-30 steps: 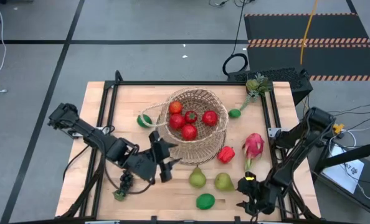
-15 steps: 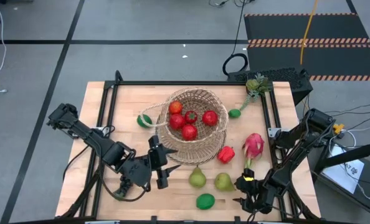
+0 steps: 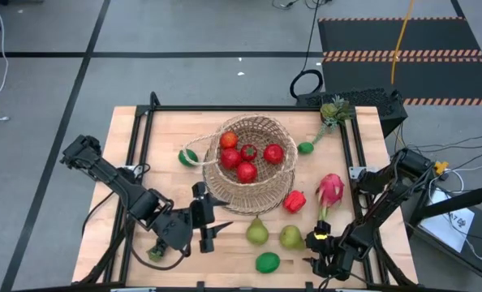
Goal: Build produce basket
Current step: Put the right green pear into the basket
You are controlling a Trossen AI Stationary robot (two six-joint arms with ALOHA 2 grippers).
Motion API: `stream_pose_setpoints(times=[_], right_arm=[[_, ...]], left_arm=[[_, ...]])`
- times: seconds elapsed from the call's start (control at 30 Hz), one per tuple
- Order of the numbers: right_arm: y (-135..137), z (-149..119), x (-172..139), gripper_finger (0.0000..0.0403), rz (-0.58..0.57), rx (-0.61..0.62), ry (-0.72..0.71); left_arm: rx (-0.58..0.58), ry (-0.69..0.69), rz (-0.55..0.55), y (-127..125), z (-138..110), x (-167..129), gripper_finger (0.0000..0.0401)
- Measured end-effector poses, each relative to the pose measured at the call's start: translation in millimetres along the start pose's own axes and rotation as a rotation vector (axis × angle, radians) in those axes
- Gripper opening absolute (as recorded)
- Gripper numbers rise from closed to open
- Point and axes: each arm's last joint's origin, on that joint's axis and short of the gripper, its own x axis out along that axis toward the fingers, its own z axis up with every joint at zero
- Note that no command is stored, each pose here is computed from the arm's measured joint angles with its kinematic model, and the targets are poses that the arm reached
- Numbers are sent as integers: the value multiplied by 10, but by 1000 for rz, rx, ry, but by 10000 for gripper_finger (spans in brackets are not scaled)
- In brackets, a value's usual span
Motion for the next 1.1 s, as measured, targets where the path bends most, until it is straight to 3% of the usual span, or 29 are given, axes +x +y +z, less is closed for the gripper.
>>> stream_pose_setpoints(times=[0.4, 0.6, 0.8, 1.1], right_arm=[[-9, -2, 0, 165, -8, -5, 2], [-10, -2, 0, 108, -10, -11, 2], [-14, -19, 31, 77, -19, -16, 7], [-30, -71, 157, 75, -60, -28, 18]], left_arm=[[-5, -1, 2, 2, 1, 2, 250], [-6, -1, 3, 3, 1, 2, 250], [-6, -1, 3, 3, 1, 2, 250], [-3, 0, 4, 3, -1, 2, 250]])
